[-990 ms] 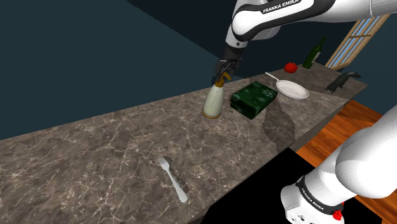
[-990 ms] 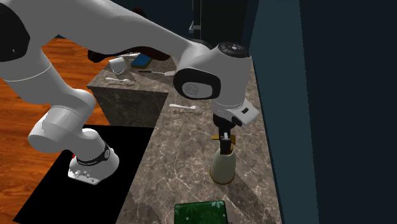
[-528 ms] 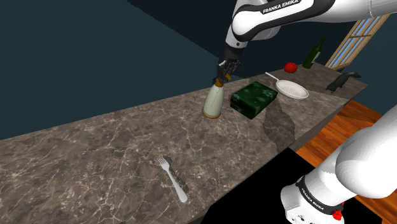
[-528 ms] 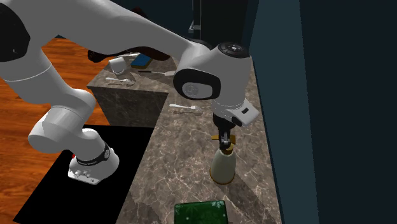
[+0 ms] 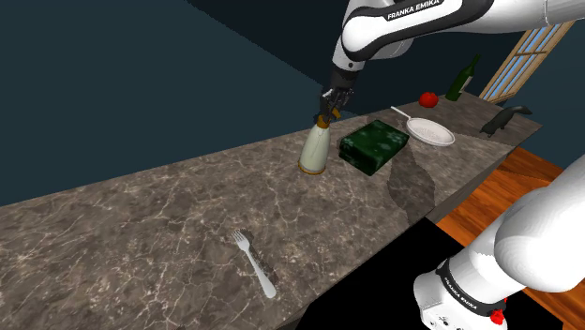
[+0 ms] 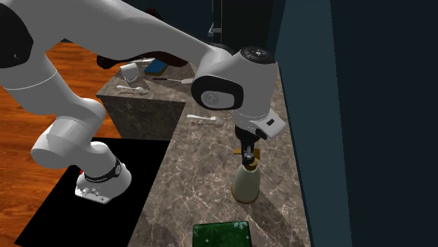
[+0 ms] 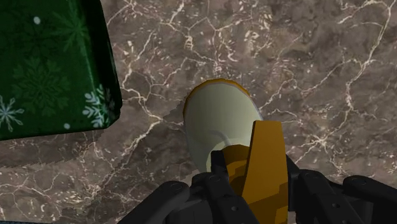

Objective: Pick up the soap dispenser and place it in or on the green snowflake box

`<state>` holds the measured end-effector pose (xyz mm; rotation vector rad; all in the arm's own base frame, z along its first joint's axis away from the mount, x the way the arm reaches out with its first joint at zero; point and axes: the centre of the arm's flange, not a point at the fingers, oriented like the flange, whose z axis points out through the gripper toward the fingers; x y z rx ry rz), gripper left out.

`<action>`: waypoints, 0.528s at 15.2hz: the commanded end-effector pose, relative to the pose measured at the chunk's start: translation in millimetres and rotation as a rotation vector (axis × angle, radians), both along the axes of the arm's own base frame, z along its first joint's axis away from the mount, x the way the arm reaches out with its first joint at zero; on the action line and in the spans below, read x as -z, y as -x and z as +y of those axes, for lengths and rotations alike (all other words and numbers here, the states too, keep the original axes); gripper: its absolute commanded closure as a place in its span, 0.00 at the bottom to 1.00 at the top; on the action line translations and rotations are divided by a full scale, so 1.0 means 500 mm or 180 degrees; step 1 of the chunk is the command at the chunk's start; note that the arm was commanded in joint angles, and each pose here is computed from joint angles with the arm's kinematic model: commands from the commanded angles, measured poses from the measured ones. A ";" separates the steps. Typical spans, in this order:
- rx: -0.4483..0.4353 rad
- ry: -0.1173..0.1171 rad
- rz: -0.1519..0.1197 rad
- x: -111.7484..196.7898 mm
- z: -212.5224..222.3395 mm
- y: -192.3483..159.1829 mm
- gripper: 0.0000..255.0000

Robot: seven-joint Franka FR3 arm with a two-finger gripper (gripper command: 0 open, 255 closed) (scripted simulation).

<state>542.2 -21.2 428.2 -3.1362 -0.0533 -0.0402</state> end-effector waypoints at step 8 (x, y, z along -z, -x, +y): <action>-0.0001 0.0000 0.0001 -0.084 0.000 0.000 1.00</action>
